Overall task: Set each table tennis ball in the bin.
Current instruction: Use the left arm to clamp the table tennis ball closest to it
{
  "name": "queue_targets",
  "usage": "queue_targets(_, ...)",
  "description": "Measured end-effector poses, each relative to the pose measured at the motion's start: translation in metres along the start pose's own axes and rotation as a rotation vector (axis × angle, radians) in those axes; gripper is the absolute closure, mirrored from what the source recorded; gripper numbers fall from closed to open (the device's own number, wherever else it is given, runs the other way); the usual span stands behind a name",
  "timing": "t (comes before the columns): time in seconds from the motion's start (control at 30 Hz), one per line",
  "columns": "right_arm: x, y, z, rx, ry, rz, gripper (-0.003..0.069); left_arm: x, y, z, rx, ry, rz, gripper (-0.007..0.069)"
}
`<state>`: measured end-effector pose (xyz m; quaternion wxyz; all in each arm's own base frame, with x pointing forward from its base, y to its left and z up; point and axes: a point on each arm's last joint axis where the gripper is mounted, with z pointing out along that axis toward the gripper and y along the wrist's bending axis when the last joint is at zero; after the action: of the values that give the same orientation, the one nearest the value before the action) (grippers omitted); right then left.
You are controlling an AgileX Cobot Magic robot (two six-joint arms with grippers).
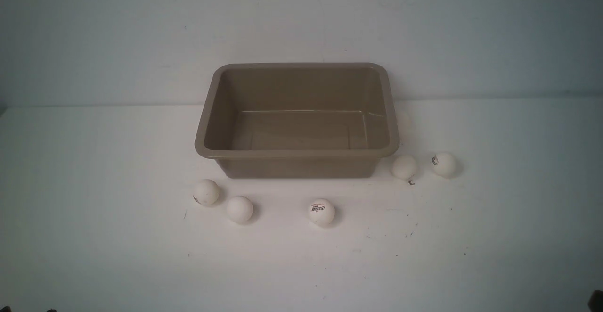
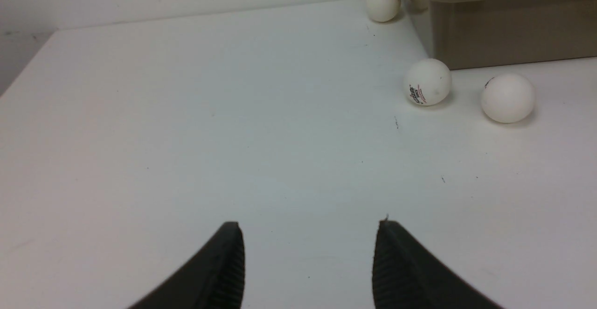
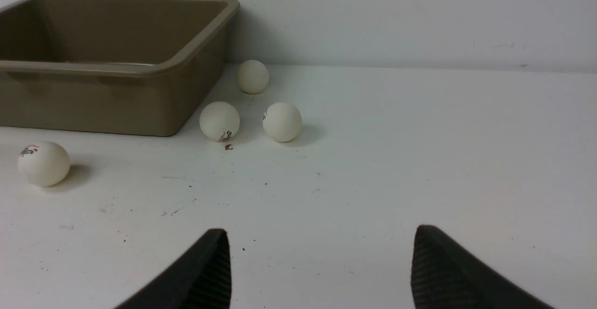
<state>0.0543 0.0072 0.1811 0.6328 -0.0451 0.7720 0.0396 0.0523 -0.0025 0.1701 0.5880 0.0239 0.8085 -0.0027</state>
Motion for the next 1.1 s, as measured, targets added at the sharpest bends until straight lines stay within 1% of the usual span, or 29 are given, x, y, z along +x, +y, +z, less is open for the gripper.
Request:
queue_targets(0.2, -0.008, 0.001, -0.002, -0.008, -0.032, 0.025, 0.0186, 0.000, 0.000, 0.000, 0.000, 0.000, 0.000, 0.0284)
queue_targets(0.3, -0.036, 0.002, -0.014, -0.015, -0.076, -0.006, 0.0186, 0.000, 0.000, 0.000, 0.000, 0.000, 0.000, 0.0284)
queue_targets(0.33, -0.039, 0.002, -0.015, -0.015, -0.081, -0.008, 0.0186, 0.000, 0.000, 0.000, 0.000, 0.000, 0.000, 0.0284)
queue_targets(0.37, -0.058, 0.002, -0.025, -0.018, -0.119, -0.025, 0.0186, 0.000, 0.000, 0.000, 0.000, 0.000, 0.000, 0.0284)
queue_targets(0.43, -0.077, 0.003, -0.035, -0.022, -0.145, -0.031, 0.0186, 0.000, 0.000, 0.000, 0.000, 0.000, 0.000, 0.0284)
queue_targets(0.6, -0.110, 0.004, -0.052, -0.032, -0.149, -0.036, 0.0186, 0.000, 0.000, 0.000, 0.000, 0.000, 0.000, 0.0284)
queue_targets(0.67, -0.122, 0.004, -0.060, -0.034, -0.181, -0.034, 0.0186, 0.000, 0.000, 0.000, 0.000, 0.000, 0.001, 0.0284)
queue_targets(0.8, -0.131, 0.005, -0.065, -0.045, -0.229, -0.011, 0.0186, 0.000, 0.000, 0.000, 0.000, 0.000, 0.001, 0.0284)
queue_targets(0.93, -0.132, 0.007, -0.065, -0.065, -0.239, 0.032, 0.0186, 0.000, 0.000, 0.000, -0.001, 0.000, 0.002, 0.0284)
queue_targets(1.1, -0.131, 0.007, -0.064, -0.075, -0.236, 0.047, 0.0186, 0.000, 0.000, 0.000, -0.001, 0.000, 0.002, 0.0284)
